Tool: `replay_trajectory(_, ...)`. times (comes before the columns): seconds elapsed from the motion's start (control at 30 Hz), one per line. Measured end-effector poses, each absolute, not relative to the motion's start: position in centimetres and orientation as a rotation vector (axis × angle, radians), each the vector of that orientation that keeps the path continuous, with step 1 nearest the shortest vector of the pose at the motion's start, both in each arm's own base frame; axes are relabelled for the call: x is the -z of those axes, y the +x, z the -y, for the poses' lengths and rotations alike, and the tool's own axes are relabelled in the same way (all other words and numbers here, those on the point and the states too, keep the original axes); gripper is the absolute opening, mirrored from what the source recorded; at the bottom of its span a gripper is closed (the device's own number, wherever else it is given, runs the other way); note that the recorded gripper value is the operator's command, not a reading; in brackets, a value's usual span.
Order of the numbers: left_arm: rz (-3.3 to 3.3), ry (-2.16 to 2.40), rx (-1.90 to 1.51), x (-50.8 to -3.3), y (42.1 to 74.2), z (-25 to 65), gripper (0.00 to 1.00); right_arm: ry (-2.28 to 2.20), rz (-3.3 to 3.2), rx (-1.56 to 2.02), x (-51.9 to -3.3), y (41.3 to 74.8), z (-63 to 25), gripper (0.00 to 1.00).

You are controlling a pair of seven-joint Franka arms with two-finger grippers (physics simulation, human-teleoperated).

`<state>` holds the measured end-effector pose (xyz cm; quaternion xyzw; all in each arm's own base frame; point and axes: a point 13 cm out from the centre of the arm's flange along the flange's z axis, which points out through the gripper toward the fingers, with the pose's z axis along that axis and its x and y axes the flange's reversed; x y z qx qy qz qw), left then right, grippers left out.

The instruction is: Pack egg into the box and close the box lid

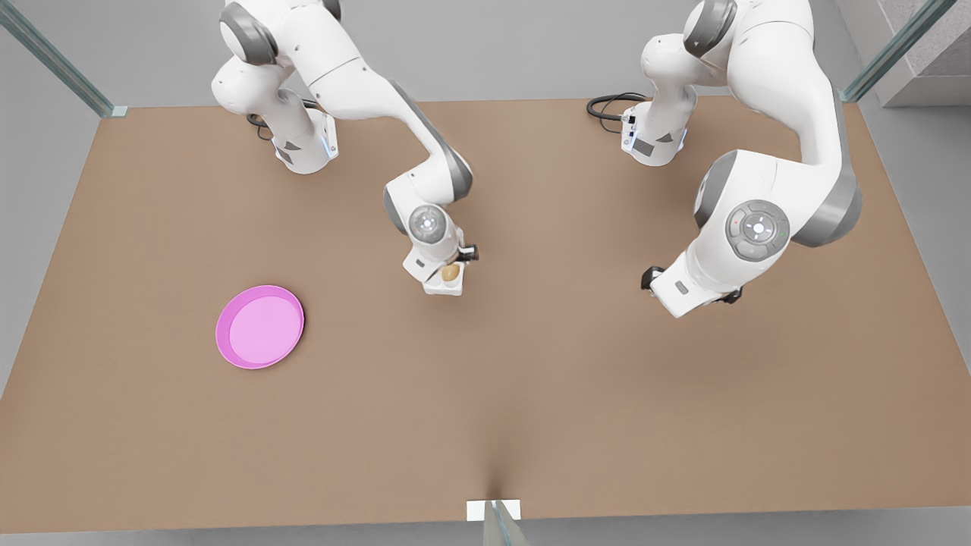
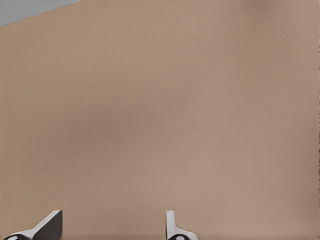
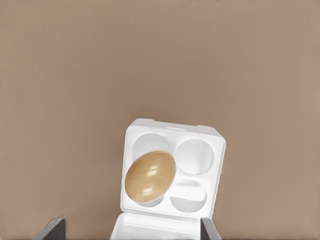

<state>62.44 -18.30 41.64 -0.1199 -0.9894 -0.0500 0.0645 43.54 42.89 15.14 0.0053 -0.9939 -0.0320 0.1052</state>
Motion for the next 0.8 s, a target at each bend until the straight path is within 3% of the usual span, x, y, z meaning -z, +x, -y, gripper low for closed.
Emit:
replay_trajectory(0.1, 2.964, -0.5, 0.118, -42.9, 58.7, 25.2, 1.0, -0.248, 2.955, 0.101, -19.1, 50.3, -28.3, 1.0)
replay_trajectory(0.17, 2.927, -0.64, 0.123, -43.9, 53.1, 32.3, 1.0, -0.411, 3.01, 0.071, -22.2, 57.2, -17.3, 1.0)
replay_trajectory(0.23, 2.864, -0.818, 0.081, -45.0, 45.4, 40.7, 1.0, -0.577, 3.109, 0.078, -29.9, 63.7, -6.4, 1.0)
replay_trajectory(0.3, 2.785, -0.97, 0.088, -44.6, 36.4, 48.2, 1.0, -0.656, 3.164, 0.084, -36.4, 65.2, 1.0, 1.0)
replay_trajectory(0.4, 2.719, -0.977, 0.16, -38.8, 28.6, 53.4, 1.0, -0.619, 3.181, 0.094, -40.3, 63.8, 5.3, 1.0)
replay_trajectory(0.53, 2.744, -0.875, 0.315, -27.4, 24.8, 54.5, 1.0, -0.437, 3.18, 0.065, -41.1, 63.3, 3.9, 1.0)
replay_trajectory(0.67, 2.878, -0.677, 0.271, -21.1, 29.6, 56.2, 1.0, -0.293, 3.164, 0.051, -40.3, 63.1, 2.4, 1.0)
replay_trajectory(0.8, 2.942, -0.641, 0.337, -14.9, 28.3, 57.1, 1.0, -0.214, 3.152, 0.028, -39.5, 63.1, 2.8, 1.0)
